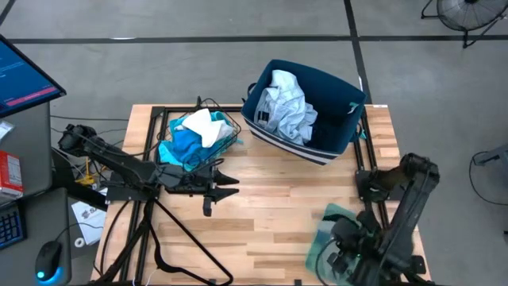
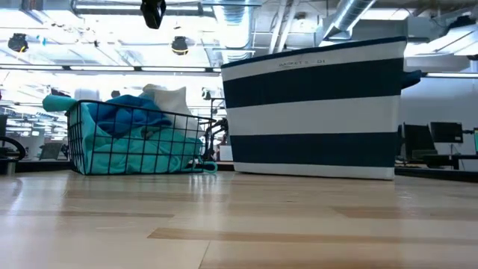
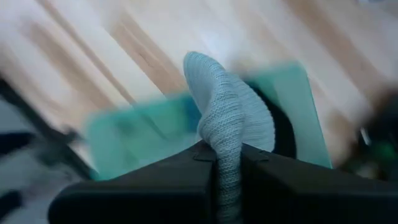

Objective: Pick & Place Cloths
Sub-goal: Put the gray sock into the green bin

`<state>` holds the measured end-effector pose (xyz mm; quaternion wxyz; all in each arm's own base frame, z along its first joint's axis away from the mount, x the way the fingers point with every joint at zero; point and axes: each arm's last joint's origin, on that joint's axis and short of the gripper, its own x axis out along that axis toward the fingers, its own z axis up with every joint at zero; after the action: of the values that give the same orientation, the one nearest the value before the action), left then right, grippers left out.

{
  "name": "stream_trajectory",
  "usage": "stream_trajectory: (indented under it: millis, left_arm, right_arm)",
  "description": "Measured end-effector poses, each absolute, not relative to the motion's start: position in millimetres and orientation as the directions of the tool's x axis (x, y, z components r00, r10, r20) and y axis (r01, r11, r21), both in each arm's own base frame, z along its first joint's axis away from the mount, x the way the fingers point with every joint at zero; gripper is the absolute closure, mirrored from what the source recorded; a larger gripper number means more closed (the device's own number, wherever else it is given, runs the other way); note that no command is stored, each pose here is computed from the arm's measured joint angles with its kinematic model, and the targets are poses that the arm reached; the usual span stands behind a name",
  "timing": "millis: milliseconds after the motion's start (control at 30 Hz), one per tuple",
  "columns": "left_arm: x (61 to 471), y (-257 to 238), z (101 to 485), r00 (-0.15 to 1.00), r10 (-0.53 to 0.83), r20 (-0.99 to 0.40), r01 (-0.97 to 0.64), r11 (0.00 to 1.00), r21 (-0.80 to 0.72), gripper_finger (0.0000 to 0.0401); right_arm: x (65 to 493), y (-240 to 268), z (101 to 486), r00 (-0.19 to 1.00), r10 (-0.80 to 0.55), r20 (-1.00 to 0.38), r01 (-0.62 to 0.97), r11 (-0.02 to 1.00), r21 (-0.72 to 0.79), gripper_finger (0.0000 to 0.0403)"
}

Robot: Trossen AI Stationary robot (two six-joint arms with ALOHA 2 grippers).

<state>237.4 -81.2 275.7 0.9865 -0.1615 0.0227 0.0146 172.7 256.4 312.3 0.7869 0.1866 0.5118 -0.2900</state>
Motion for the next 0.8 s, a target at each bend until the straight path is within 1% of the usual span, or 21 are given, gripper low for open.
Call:
stream_trajectory:
  millis: [100,200,267,400,467,533,667,800]
  left_arm:
    - [237.5,-81.1,275.7,0.999,0.022,-0.049,-0.036,0.947,-0.318,0.0272]
    - [237.5,-81.1,275.7,0.999,0.022,-0.050,-0.037,0.947,-0.318,0.0270]
    - [237.5,-81.1,275.7,0.999,0.022,-0.049,-0.037,0.947,-0.320,0.0270]
    - [237.5,-81.1,275.6,0.999,0.022,-0.049,-0.037,0.946,-0.321,0.0269]
    - [237.5,-81.1,275.9,0.999,0.022,-0.048,-0.037,0.946,-0.322,0.0269]
    - [237.5,-81.1,275.9,0.999,0.022,-0.048,-0.037,0.944,-0.329,0.0269]
    - [237.5,-81.1,275.7,0.999,0.022,-0.048,-0.038,0.932,-0.362,0.0269]
    - [235.1,-80.2,278.5,0.999,0.022,-0.038,-0.035,0.927,-0.375,0.0269]
  right_arm:
    - [171.8,263.7,285.1,0.116,-0.261,-0.958,0.672,0.731,-0.118,0.0390]
    - [168.4,268.1,262.3,-0.080,-0.238,-0.968,0.656,0.719,-0.230,0.0385]
    - [169.2,272.3,250.6,-0.140,-0.236,-0.962,0.630,0.728,-0.270,0.0386]
    - [173.4,278.0,241.4,-0.143,-0.224,-0.964,0.585,0.767,-0.265,0.0387]
    - [176.9,279.4,240.5,-0.125,-0.200,-0.972,0.577,0.782,-0.235,0.0377]
    - [179.9,278.4,241.9,-0.115,-0.180,-0.977,0.576,0.790,-0.213,0.0359]
    - [178.5,272.5,253.8,-0.096,-0.148,-0.984,0.582,0.794,-0.176,0.0298]
    - [174.5,266.7,267.9,-0.067,-0.108,-0.992,0.585,0.801,-0.127,0.0209]
